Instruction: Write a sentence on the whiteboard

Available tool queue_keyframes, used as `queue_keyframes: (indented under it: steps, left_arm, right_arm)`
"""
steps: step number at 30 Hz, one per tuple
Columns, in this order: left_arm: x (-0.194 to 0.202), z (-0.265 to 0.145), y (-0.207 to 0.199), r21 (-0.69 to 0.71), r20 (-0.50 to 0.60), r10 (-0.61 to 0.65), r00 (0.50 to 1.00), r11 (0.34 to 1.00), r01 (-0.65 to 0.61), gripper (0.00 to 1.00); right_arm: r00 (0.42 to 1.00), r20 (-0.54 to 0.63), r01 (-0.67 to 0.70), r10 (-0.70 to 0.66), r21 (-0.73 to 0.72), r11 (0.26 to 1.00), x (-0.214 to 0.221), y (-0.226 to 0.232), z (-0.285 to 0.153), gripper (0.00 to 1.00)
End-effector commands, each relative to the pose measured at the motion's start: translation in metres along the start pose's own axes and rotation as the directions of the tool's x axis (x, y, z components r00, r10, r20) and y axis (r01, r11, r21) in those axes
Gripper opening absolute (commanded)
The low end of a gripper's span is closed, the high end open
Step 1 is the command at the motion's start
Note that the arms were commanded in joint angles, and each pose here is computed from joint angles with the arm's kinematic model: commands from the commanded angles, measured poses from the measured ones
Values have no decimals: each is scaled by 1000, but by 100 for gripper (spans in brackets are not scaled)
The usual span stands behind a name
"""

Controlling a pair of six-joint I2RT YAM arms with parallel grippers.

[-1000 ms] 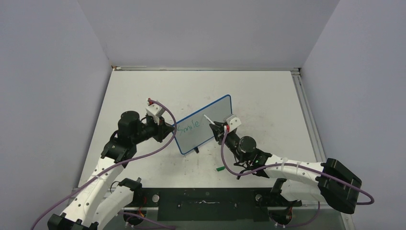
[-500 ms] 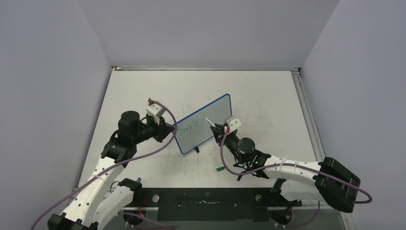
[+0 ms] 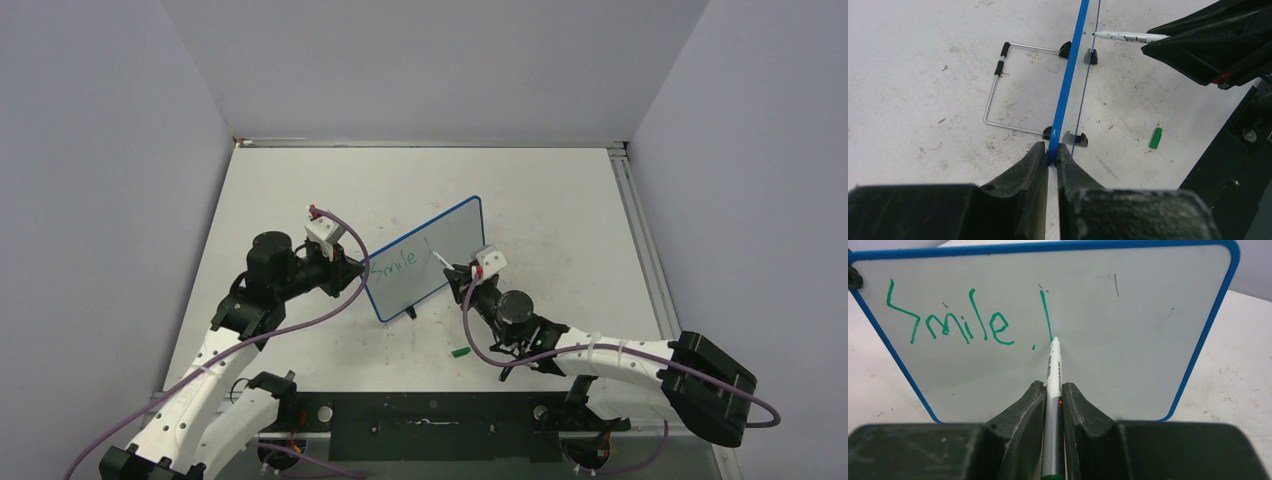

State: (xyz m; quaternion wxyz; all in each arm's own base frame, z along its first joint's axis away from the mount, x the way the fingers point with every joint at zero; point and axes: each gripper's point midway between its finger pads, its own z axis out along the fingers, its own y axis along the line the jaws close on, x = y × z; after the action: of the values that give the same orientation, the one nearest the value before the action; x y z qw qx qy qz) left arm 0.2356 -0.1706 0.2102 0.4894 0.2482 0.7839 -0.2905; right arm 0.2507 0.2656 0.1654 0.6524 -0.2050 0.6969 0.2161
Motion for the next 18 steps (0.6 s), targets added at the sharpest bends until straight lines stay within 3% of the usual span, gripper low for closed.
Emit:
queue_keyframes:
  steps: [1, 18]
  left_arm:
    - [7, -1, -4, 18, -34, -16, 999, 1000, 17, 0]
    - [7, -1, -4, 19, -36, -17, 999, 1000, 18, 0]
  right_arm:
    - [995, 92, -33, 31, 21, 999, -32, -4, -4, 5]
    - [992, 126, 3, -7, 26, 1000, -46, 0, 10, 5]
